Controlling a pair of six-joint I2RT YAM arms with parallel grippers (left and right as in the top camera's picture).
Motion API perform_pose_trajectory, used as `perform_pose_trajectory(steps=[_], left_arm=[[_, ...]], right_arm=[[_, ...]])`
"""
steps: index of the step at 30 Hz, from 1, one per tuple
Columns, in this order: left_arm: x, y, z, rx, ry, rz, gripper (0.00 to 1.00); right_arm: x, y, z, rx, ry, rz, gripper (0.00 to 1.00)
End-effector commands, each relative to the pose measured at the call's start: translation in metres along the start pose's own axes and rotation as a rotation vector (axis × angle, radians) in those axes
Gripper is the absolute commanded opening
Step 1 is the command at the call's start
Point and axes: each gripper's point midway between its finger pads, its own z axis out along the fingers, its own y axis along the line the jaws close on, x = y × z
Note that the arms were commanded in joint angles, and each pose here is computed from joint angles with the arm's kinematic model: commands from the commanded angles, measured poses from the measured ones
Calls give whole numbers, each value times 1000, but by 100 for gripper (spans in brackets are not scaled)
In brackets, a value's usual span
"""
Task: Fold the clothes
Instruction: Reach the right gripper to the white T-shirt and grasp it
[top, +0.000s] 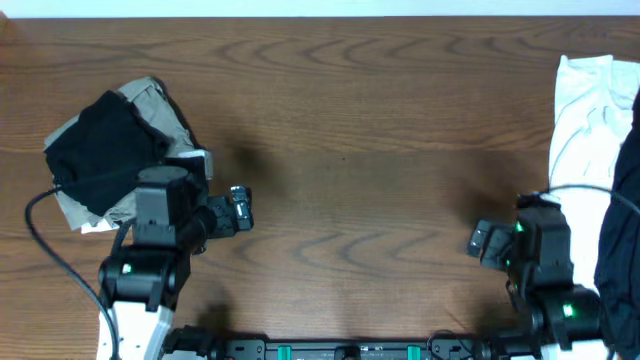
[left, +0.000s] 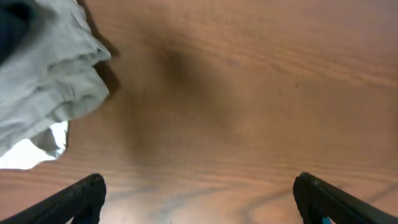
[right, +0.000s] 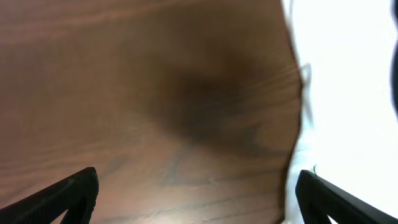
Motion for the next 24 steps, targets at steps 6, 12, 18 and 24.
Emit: perform_pose_trajectory(steps=[6,12,18,24], left_arm=[[-2,-5,3,19,29,-5,98],[-2,-5,3,19,29,-5,98],[-2,-5,3,19,25,-5,98],[-3,-5,3,20,25,-4,98]], right_arm=[[21,-65,22,342,171,372,99],[47,-113,38,513,317,554,99],[63,-127,55,556,421,551,99],[78,-127,72,570,509,520,97]])
